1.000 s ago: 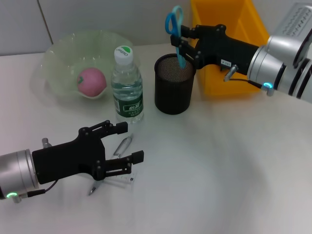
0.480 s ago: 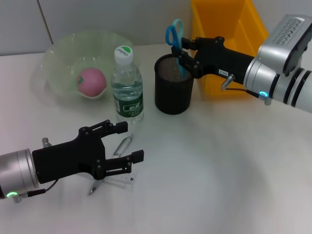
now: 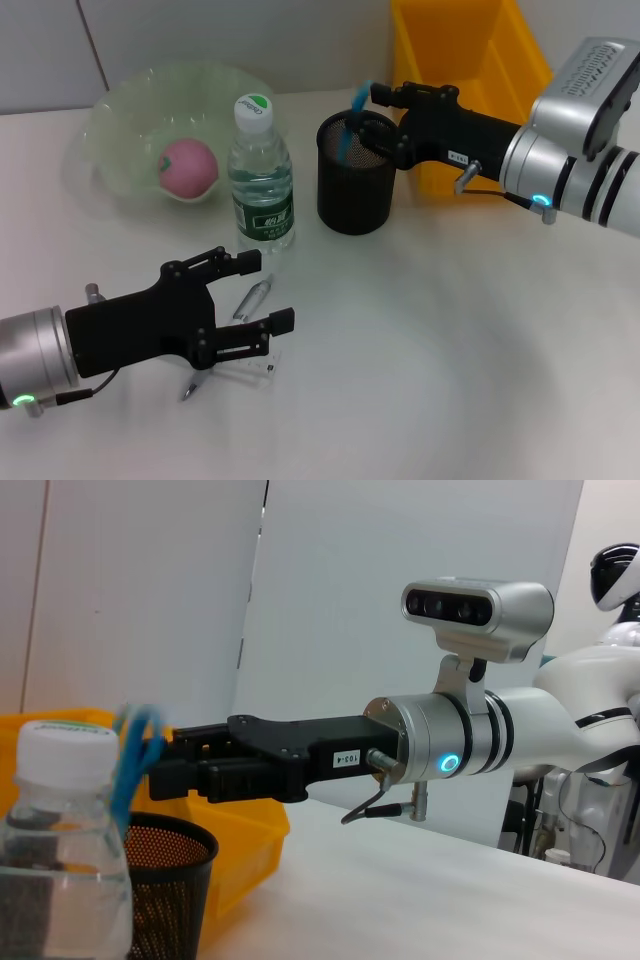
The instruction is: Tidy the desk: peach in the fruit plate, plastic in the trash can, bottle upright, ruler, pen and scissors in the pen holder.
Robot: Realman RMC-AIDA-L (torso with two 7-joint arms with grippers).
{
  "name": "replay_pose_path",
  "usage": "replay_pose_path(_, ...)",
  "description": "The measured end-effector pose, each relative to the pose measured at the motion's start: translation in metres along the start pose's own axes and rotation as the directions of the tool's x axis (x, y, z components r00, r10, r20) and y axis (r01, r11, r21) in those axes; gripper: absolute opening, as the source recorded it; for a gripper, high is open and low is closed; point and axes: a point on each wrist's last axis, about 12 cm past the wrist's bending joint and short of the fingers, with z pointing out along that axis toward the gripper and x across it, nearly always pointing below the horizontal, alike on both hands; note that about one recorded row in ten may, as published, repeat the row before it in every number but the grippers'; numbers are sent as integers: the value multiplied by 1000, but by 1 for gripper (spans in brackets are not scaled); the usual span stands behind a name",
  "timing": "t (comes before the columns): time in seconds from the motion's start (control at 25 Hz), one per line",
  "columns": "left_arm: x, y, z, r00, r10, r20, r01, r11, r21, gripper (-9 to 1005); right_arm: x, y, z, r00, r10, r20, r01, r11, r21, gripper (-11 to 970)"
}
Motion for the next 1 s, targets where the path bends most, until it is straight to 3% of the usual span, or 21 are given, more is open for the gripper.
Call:
replay_pose_path(0.12,0,0,0,1000,-1,0,1,1000,0,805,0,-1,-1,1000,9,2,-9,1000,-1,508)
replay_pose_path(0.44,0,-1,-1,1000,-1,3,1,1000,4,803,1,1,-12,998,48,40,-47,999,-22,636)
replay_pose_path(0.72,-3,1,-3,1000,7,2,-7,1000,0,802,-8,1,-62,973,162,163,-145,983,-114,684)
replay_pose_path(1.0,-9,4,-5,1000,16,-8,-16,1000,12,801,-8,2,-113,951,264,159,-221,943,-248,685)
